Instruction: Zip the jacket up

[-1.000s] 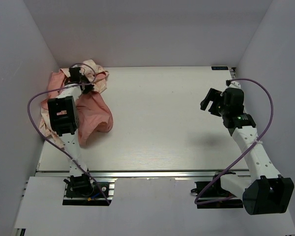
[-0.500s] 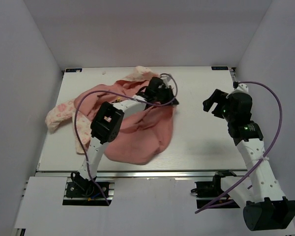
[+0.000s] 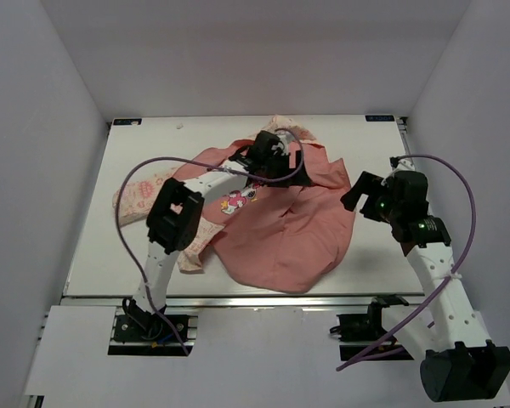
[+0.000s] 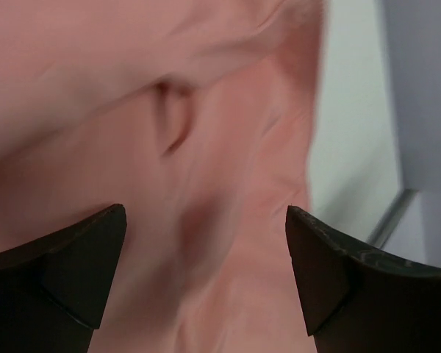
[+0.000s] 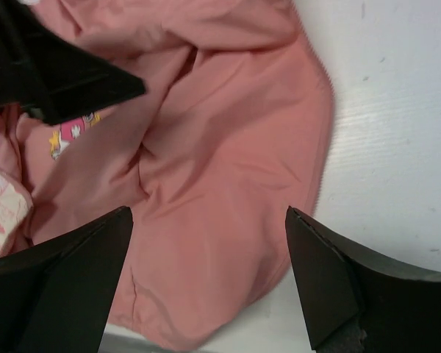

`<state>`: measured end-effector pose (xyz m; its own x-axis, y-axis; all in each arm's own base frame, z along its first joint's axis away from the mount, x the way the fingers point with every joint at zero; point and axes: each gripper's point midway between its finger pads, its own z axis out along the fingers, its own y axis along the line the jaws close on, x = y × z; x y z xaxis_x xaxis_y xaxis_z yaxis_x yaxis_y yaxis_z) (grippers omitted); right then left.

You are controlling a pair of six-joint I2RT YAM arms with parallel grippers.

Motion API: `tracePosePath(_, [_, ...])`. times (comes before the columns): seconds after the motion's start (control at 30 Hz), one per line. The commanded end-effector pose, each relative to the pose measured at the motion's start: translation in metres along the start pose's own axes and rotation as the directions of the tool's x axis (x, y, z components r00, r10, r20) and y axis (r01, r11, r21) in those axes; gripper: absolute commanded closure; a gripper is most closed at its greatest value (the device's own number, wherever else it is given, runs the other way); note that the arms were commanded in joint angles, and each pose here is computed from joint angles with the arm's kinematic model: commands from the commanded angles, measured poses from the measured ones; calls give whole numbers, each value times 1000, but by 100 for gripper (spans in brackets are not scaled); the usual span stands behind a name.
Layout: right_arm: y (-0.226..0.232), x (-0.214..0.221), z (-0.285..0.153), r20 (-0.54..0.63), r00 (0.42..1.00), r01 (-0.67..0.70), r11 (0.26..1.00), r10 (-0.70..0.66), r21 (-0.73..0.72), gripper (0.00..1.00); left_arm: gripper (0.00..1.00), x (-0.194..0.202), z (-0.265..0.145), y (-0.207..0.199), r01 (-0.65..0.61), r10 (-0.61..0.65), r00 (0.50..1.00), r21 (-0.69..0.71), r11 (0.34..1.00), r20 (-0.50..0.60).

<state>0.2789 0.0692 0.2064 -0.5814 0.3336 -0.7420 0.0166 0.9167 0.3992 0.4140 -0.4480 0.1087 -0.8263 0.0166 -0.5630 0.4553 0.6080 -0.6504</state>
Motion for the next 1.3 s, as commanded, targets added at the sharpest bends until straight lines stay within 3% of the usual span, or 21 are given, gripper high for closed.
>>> tracePosePath(0.0, [4, 29, 4, -113, 994, 6, 998, -13, -63, 11, 2, -23, -115, -10, -66, 82, 995, -222, 973, 62])
tracePosePath(0.03, [0, 42, 8, -148, 989, -1, 998, -8, -58, 11, 2, -16, -133, 1, -39, 63, 995, -295, 955, 72])
tracePosePath(0.07, [-3, 47, 11, -160, 987, -12, 999, 4, -48, 11, 2, 19, -148, 31, 9, 4, 1000, -389, 921, 31])
tracePosePath(0.13, [-16, 63, 22, -195, 980, -39, 999, 40, 6, 11, 2, 27, -202, 47, 130, -79, 989, -477, 869, 126])
tracePosePath(0.17, [-18, 60, 28, -177, 983, -54, 998, 56, 20, 11, 2, 58, -216, 72, 172, -137, 985, -530, 830, 105])
tracePosePath(0.2, [-23, 64, 35, -192, 978, -73, 996, 81, 49, 11, 2, 57, -241, 97, 276, -207, 961, -576, 769, 184])
tracePosePath(0.27, [-30, 65, 44, -195, 975, -91, 991, 108, 94, 11, 2, 73, -276, 115, 354, -255, 935, -585, 730, 247])
tracePosePath(0.3, [-39, 70, 53, -207, 969, -106, 984, 134, 144, 11, 2, 60, -300, 128, 401, -234, 910, -586, 704, 341])
tracePosePath(0.4, [-48, 80, 70, -245, 956, -119, 975, 164, 189, 11, 2, 55, -322, 153, 449, -225, 885, -618, 646, 407])
tracePosePath(0.67, [-59, 103, 104, -308, 921, -169, 956, 239, 239, 11, 2, 37, -314, 228, 520, -315, 854, -689, 504, 414])
tracePosePath(0.73, [-59, 106, 110, -320, 912, -182, 952, 257, 246, 12, 2, 28, -309, 235, 535, -310, 845, -672, 511, 436])
tracePosePath(0.8, [-64, 112, 115, -332, 901, -190, 942, 280, 278, 19, 2, 20, -299, 239, 535, -300, 844, -648, 542, 446])
tracePosePath(0.93, [-75, 124, 116, -356, 886, -175, 925, 297, 338, 18, 3, 15, -292, 246, 531, -293, 846, -643, 552, 446])
tracePosePath(1.03, [-79, 133, 113, -373, 877, -169, 922, 302, 349, 20, 14, 21, -287, 252, 510, -298, 860, -661, 551, 415])
tracePosePath(1.07, [-81, 139, 107, -392, 867, -162, 918, 308, 363, 20, 27, 22, -285, 252, 507, -302, 862, -661, 554, 408])
tracePosePath(1.13, [-89, 140, 102, -379, 875, -140, 907, 301, 397, 20, 41, 23, -285, 252, 501, -302, 865, -658, 563, 401])
tracePosePath(1.17, [-92, 141, 97, -368, 883, -130, 904, 292, 406, 19, 58, 26, -283, 250, 498, -306, 867, -653, 570, 394])
tracePosePath(1.27, [-93, 144, 85, -380, 881, -114, 907, 281, 405, 19, 87, 21, -285, 242, 498, -296, 865, -630, 596, 405])
